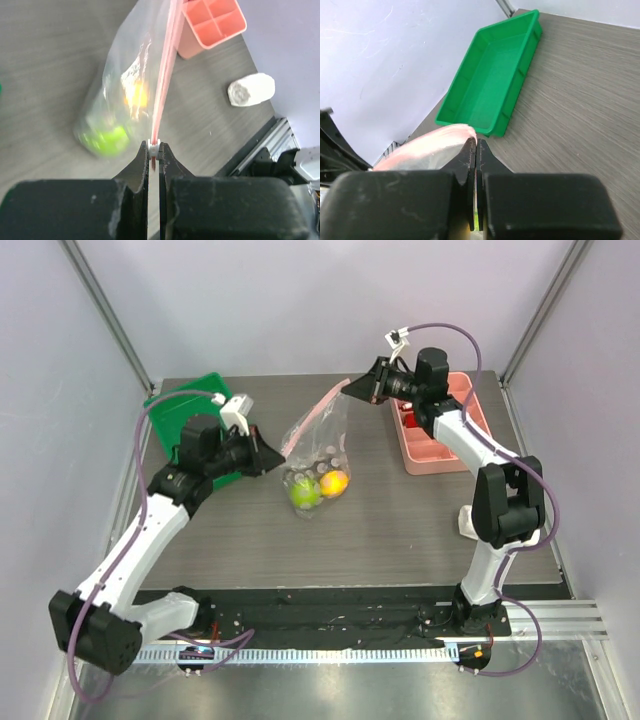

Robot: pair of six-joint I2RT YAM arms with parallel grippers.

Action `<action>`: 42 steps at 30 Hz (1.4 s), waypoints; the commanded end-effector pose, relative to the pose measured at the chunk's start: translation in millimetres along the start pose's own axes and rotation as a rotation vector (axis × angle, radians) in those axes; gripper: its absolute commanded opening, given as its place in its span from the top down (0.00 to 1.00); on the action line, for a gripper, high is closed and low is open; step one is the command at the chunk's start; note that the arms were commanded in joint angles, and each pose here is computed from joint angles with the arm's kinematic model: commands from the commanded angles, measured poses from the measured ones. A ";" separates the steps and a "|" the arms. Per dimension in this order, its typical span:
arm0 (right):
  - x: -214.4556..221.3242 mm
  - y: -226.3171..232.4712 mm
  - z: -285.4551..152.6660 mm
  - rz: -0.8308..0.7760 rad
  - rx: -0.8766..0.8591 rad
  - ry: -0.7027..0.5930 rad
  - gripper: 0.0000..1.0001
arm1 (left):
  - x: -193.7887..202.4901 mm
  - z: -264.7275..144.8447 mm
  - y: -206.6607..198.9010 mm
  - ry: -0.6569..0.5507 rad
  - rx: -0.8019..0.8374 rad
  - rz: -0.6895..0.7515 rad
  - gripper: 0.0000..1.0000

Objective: Open the zip-top bag and remove the fake food

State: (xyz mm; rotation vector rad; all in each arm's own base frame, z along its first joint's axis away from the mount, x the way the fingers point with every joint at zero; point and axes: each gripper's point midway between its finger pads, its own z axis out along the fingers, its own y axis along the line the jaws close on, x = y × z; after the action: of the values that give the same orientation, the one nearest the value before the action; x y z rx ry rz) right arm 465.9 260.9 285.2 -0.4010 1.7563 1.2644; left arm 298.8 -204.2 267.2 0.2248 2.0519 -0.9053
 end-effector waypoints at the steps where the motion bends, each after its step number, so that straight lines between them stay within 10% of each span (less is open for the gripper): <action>1: -39.8 15.5 -0.5 -0.125 -0.060 -0.118 0.98 | 40.0 -27.0 -10.2 0.090 0.031 -0.067 1.00; 5: -28.9 39.4 5.1 -0.201 -0.215 -0.065 0.98 | 42.2 -41.5 -25.8 0.075 0.084 -0.049 0.88; 6: -23.4 50.6 4.1 -0.220 -0.267 -0.039 0.99 | 43.9 -44.8 -21.2 0.088 0.053 -0.039 0.63; 9: -11.9 72.9 2.6 -0.269 -0.366 0.012 0.98 | 7.9 -47.2 -13.9 0.017 -0.040 0.063 0.34; 17: 8.9 97.7 1.6 -0.284 -0.483 0.085 0.98 | -82.8 -12.1 -15.5 -0.056 -0.105 0.204 0.54; 42: 12.7 101.6 -0.8 -0.266 -0.511 0.092 0.98 | -56.7 26.2 6.5 0.005 -0.069 0.251 0.71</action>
State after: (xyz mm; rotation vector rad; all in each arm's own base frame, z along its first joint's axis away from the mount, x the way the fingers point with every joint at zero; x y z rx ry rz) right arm 390.4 307.4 315.3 -0.9223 1.4628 1.5375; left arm 347.5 -206.0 288.6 0.4189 2.0535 -0.6867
